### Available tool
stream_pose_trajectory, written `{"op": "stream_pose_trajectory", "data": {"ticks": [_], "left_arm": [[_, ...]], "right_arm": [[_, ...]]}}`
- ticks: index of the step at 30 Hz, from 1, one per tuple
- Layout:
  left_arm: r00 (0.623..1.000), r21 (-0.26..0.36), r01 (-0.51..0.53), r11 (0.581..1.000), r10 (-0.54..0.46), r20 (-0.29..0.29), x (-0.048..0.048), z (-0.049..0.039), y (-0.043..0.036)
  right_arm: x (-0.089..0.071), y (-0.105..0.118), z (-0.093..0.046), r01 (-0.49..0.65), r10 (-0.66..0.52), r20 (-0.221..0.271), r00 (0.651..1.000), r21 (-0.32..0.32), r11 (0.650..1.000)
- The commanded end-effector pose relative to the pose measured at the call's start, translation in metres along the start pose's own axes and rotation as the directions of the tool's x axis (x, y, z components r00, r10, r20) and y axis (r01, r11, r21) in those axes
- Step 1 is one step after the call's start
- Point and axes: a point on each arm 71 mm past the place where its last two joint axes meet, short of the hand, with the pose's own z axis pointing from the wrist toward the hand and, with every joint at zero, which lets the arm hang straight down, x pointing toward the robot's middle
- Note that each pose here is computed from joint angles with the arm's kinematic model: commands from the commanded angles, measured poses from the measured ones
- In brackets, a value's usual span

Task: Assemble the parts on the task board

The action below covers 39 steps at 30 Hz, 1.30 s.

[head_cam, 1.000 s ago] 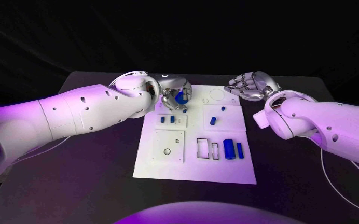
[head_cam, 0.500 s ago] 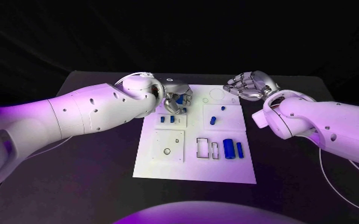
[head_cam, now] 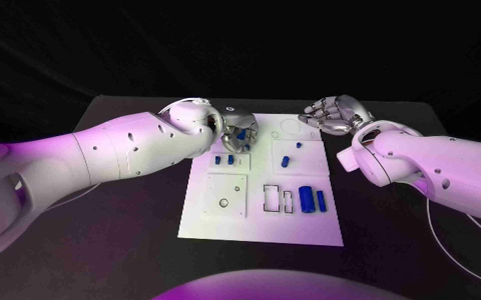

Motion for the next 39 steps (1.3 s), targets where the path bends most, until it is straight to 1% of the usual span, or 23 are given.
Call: {"op": "stream_pose_trajectory", "data": {"ticks": [1, 14, 24, 33, 39], "left_arm": [[1.0, -0.02, -0.015, 1.0, 0.015, -0.02, 0.0015, 0.0021, 0.0], [0.999, -0.052, -0.018, 0.999, 0.016, -0.027, 0.0066, 0.0074, 0.0036], [0.998, -0.05, -0.009, 0.999, 0.006, -0.056, 0.0108, 0.0102, 0.0023], [0.998, -0.045, -0.001, 0.999, -0.002, -0.07, 0.0138, 0.0119, -0.0003], [0.997, -0.047, -0.001, 0.999, -0.003, -0.079, 0.0149, 0.0121, -0.0004]], "right_arm": [[0.001, 0.001, 0.0, 0.01, -0.01, -0.008, 1.0, -0.015, 1.0], [0.002, 0.002, 0.0, 0.011, -0.011, -0.011, 1.0, -0.015, 1.0], [0.002, 0.002, 0.0, 0.01, -0.011, -0.011, 1.0, -0.016, 1.0], [0.002, 0.002, 0.0, 0.01, -0.011, -0.011, 1.0, -0.016, 1.0], [0.002, 0.002, 0.0, 0.01, -0.011, -0.011, 1.0, -0.016, 1.0]]}}
